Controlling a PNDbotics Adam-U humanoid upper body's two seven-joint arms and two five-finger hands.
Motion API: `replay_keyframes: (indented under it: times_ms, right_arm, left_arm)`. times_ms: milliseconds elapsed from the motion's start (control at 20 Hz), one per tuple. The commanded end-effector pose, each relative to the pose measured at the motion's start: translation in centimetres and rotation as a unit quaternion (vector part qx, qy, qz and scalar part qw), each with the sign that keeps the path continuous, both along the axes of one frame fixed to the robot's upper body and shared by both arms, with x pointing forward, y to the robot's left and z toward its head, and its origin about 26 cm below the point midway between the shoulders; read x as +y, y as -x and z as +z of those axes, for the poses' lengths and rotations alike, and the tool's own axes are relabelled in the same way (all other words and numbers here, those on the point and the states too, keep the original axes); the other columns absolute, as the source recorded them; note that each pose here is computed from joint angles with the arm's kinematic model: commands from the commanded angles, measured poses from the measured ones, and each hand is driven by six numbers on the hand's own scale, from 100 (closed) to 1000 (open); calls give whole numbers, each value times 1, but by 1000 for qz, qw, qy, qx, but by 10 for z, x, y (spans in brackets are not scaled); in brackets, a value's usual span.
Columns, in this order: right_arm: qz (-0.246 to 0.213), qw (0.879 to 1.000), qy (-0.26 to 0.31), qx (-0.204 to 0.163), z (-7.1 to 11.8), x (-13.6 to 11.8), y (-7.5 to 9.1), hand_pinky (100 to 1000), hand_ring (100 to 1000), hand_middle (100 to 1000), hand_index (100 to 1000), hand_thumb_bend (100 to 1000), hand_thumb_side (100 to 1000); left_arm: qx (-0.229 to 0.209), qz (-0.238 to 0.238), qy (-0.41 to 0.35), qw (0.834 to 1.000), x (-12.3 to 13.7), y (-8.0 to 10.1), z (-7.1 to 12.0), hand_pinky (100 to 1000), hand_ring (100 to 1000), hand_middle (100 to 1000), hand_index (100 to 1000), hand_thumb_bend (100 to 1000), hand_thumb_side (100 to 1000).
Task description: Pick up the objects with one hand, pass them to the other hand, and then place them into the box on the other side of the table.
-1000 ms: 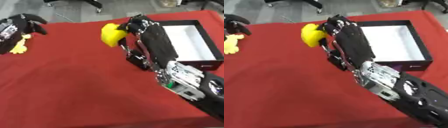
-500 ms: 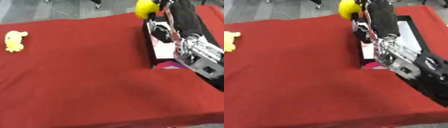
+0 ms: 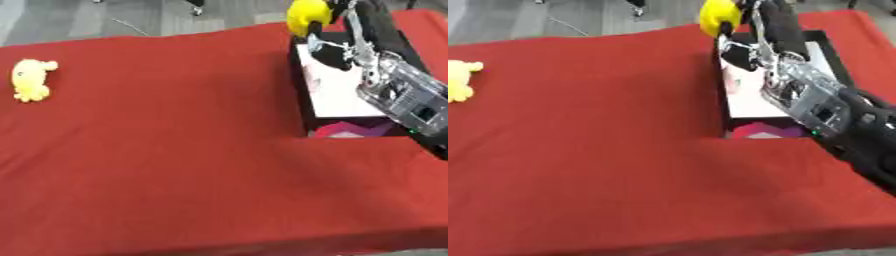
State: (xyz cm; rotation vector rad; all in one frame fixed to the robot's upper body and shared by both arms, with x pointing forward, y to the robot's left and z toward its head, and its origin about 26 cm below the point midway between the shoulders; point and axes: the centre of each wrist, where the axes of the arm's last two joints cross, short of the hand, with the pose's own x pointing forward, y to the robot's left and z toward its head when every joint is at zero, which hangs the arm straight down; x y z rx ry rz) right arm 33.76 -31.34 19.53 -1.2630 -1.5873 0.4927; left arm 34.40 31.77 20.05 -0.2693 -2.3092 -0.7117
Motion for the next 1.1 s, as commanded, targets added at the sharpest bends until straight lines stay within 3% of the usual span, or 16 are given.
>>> replay_keyframes:
  times_ms: [50,550,950,1050,1100]
  right_arm:
    - [-253,964,38,-70,7,-21,-9,280,963,515,502,100,212]
    - [-333,942,20,-13,-12,-67,-25,274,978,520,503,100,202]
    - [-374,927,2,6,-16,-94,-25,270,995,523,518,100,217]
    - [-383,924,-4,13,-17,-100,-24,273,1000,530,564,100,208]
    - [-387,922,-8,17,-18,-103,-23,279,1000,538,641,100,190]
  left_arm:
    - [-12,10,-6,1000,4,6,11,735,641,728,819,100,655]
    - [-8,15,-5,1000,7,11,8,735,640,727,821,100,661]
    - [-3,17,-9,1000,8,13,5,735,640,727,822,100,666]
    - [-2,17,-10,1000,8,14,5,736,640,728,823,100,667]
    - [-2,17,-10,1000,8,14,5,736,640,727,823,100,667]
